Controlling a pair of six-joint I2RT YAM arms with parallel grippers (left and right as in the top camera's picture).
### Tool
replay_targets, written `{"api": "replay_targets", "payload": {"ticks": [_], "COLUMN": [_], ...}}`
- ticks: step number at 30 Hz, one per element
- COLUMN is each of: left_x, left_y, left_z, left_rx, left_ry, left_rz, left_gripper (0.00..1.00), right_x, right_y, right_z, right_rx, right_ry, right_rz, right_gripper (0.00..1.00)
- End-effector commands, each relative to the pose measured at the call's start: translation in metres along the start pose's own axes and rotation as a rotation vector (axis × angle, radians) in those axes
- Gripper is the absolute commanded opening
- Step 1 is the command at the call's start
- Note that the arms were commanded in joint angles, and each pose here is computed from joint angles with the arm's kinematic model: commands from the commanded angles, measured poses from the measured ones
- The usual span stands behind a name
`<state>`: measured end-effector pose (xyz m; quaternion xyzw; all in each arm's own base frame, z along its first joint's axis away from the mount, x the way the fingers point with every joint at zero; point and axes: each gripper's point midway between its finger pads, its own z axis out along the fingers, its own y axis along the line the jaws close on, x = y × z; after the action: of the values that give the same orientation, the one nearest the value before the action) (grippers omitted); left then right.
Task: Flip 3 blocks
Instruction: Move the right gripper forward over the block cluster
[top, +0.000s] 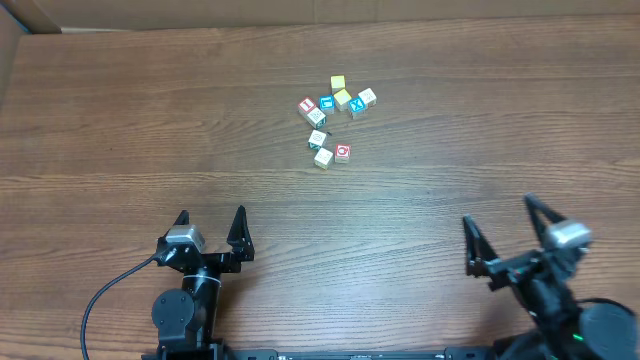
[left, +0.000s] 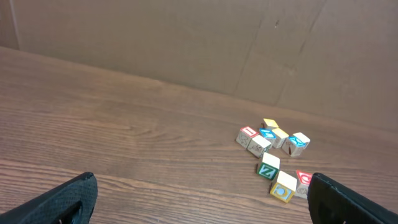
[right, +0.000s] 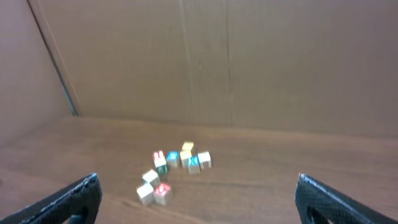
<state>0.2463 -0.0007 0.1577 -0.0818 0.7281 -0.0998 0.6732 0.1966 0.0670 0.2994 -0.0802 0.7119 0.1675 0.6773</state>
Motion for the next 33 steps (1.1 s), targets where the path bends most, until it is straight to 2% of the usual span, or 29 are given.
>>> {"api": "replay_targets", "payload": {"ticks": [1,6,11,15,19,25,26,27,29,30,32,33], "left_x": [0.000,0.000,0.000,0.000,0.000,0.000,0.000,0.000,0.000,0.000,0.000,0.000], "left_y": [0.000,0.000,0.000,0.000,0.000,0.000,0.000,0.000,0.000,0.000,0.000,0.000], "left_z": [0.000,0.000,0.000,0.000,0.000,0.000,0.000,0.000,0.000,0.000,0.000,0.000], "left_rx": [-0.003,-0.003,-0.003,-0.003,-0.003,-0.003,-0.003,-0.003,-0.003,-0.003,-0.003,-0.003], "left_ry": [-0.004,-0.004,-0.003,-0.003,-0.003,-0.003,-0.003,-0.003,-0.003,-0.004,-0.003,-0.003], "left_rz": [0.021,0.021,0.021,0.021,0.021,0.021,0.021,0.021,0.021,0.021,0.021,0.021], "left_gripper": [1.00,1.00,1.00,1.00,1.00,1.00,1.00,1.00,1.00,1.00,1.00,1.00], "right_x": [-0.049,-0.097,-0.099,-0.076,-0.038,0.014,0.023,0.033,0.055,0.067,0.089,0.099], "right_y": [0.006,0.010,0.007,0.009,0.025,0.055,0.057,0.057,0.058,0.060,0.063,0.063], "right_z": [-0.006,0.006,0.033,0.061,0.094,0.134,0.140,0.147,0.156,0.161,0.170,0.173], "right_rx": [0.009,0.036,0.064,0.035,-0.086,-0.275,-0.290,-0.295,-0.271,-0.266,-0.238,-0.206], "right_ry": [0.016,0.222,0.473,0.678,0.851,1.074,1.105,1.136,1.204,1.239,1.293,1.315], "right_rz": [0.011,0.042,0.082,0.134,0.229,0.471,0.496,0.513,0.545,0.546,0.546,0.547], "right_gripper": [1.00,1.00,1.00,1.00,1.00,1.00,0.97,0.85,0.69,0.57,0.50,0.50]}}
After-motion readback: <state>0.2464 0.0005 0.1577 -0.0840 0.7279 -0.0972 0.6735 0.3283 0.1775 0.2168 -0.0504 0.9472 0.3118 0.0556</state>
